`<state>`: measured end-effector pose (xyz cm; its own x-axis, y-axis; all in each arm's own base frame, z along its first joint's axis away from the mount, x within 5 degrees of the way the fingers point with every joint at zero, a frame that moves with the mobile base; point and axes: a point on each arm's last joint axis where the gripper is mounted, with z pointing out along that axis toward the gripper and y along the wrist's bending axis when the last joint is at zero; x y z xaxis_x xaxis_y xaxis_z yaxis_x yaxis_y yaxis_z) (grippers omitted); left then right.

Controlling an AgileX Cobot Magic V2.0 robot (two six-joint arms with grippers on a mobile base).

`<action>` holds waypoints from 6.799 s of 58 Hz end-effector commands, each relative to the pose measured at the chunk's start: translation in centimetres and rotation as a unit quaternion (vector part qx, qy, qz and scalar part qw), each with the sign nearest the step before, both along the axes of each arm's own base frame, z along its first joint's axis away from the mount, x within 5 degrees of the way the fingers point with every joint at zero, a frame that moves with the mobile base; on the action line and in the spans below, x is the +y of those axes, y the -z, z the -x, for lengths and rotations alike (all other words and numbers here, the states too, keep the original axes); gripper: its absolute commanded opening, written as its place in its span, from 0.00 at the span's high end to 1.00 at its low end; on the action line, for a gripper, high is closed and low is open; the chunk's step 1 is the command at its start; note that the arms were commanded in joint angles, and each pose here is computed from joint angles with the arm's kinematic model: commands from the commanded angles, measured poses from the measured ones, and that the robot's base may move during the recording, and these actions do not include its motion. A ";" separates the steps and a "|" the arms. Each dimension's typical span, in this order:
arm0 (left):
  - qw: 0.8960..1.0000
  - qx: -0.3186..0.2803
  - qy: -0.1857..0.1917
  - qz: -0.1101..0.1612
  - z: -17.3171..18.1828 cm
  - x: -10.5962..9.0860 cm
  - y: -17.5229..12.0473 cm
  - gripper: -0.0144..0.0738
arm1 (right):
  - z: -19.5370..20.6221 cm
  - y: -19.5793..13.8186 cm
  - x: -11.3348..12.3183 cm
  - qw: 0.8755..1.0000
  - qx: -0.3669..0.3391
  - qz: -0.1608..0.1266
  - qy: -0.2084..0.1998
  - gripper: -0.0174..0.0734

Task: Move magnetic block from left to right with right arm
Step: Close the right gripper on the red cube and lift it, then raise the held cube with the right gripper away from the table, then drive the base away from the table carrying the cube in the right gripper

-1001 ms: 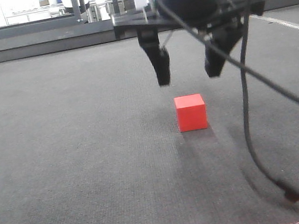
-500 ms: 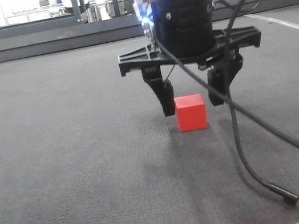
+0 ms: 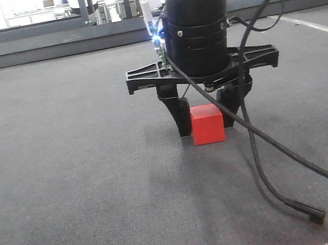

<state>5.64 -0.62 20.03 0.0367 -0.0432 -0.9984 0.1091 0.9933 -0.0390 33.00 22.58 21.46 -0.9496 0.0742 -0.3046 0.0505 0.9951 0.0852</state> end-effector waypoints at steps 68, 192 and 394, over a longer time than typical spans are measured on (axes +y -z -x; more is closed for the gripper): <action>0.999 -0.043 -0.004 0.010 0.1 0.1 -0.6 0.98 | 17.4 -9.8 -20.1 0.952 -0.300 0.033 -0.053 0.61; 0.999 -0.043 -0.004 0.010 0.1 0.1 -0.6 0.98 | 30.5 -14.1 -23.0 0.849 -0.528 -0.006 -0.021 0.61; 0.999 -0.040 -0.003 0.010 0.1 0.1 -0.5 0.98 | 30.5 -14.1 -23.0 0.849 -0.527 -0.005 -0.021 0.61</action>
<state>5.64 -0.62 20.02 0.0350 -0.0430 -0.9985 0.1092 0.9933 -0.0390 2.42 -0.48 34.02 -0.2479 0.0613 -0.9668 -0.0809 0.9932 0.0837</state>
